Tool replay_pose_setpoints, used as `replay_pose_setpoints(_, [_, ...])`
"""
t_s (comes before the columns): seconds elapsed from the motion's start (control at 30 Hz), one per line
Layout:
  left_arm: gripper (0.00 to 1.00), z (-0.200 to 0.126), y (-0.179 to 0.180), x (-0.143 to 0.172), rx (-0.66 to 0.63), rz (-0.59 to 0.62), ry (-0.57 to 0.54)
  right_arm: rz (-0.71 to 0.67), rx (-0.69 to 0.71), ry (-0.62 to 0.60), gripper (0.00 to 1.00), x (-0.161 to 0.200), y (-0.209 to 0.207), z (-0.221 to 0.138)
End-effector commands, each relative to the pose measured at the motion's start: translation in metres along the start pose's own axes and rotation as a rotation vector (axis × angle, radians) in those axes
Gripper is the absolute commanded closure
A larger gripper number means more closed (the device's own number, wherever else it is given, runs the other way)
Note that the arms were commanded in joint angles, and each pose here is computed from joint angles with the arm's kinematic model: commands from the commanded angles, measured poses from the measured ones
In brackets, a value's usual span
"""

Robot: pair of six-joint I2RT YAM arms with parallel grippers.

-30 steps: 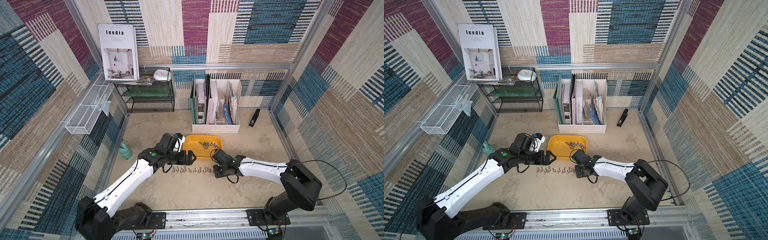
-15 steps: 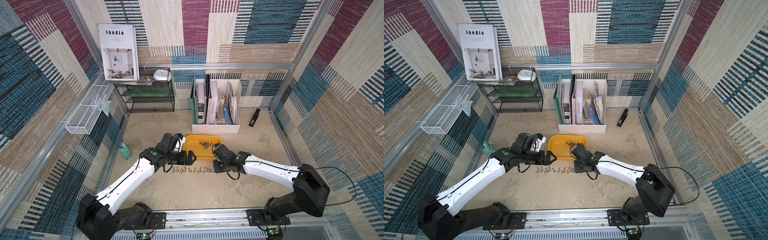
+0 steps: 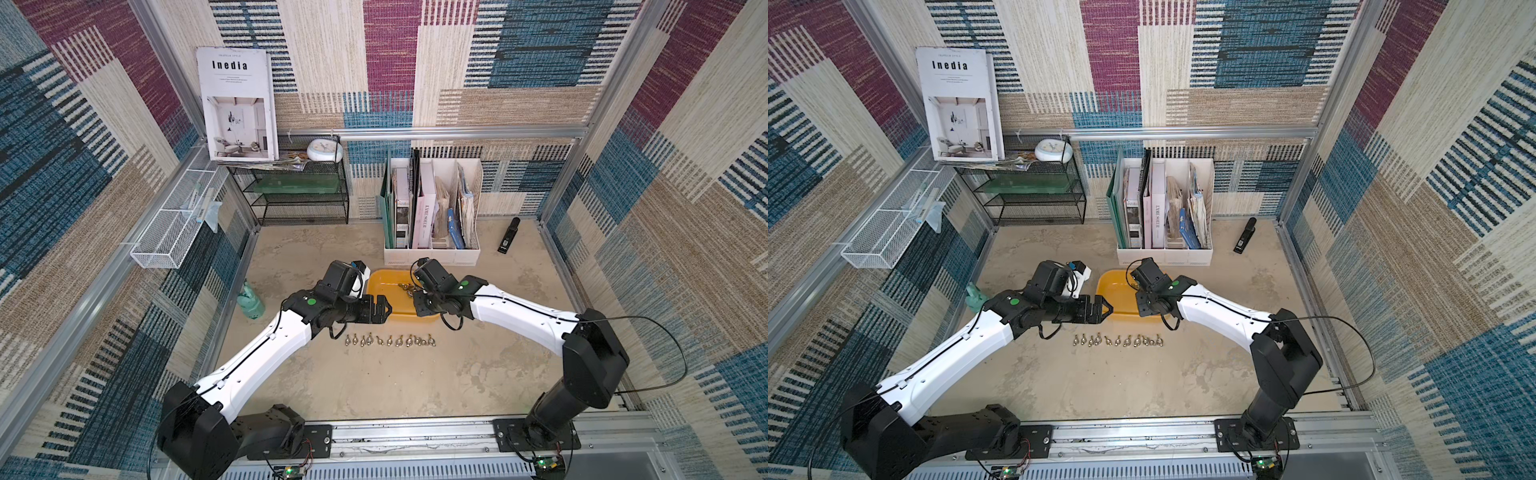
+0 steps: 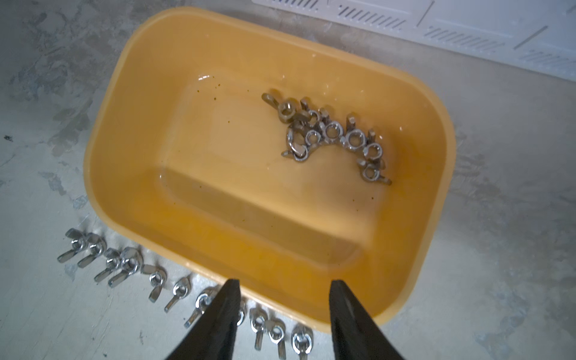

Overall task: Take out the wing nut from the storage box
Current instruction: Place the wing nut at the center of the board, then pick up the wing nut from the storage box.

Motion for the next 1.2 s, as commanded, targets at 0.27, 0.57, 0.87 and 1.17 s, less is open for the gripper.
replay_pose_setpoints(0.27, [0.01, -0.004, 0.016, -0.005, -0.056, -0.024, -0.008, -0.135, -0.06, 0.02, 0.51, -0.035, 0.021, 0.052])
replay_pose_setpoints(0.57, [0.01, -0.009, 0.025, -0.006, -0.07, -0.042, -0.009, -0.158, -0.042, 0.044, 0.5, -0.049, 0.012, 0.089])
replay_pose_setpoints(0.87, [0.01, -0.008, 0.03, -0.007, -0.07, -0.054, -0.007, -0.166, -0.047, 0.07, 0.5, -0.054, 0.007, 0.108])
replay_pose_setpoints(1.17, [0.01, -0.006, 0.033, -0.007, -0.069, -0.065, -0.004, -0.176, -0.043, 0.096, 0.5, -0.047, 0.004, 0.117])
Point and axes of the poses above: each gripper's point midway between its finger pads, its own z axis out along the fingers, its own y axis along the line the jaws close on, x = y × z, the point moved 4 cm from there along -z, back along the fingers, and after that the axes turned 7 degrees about z, right-handed, at the moved point
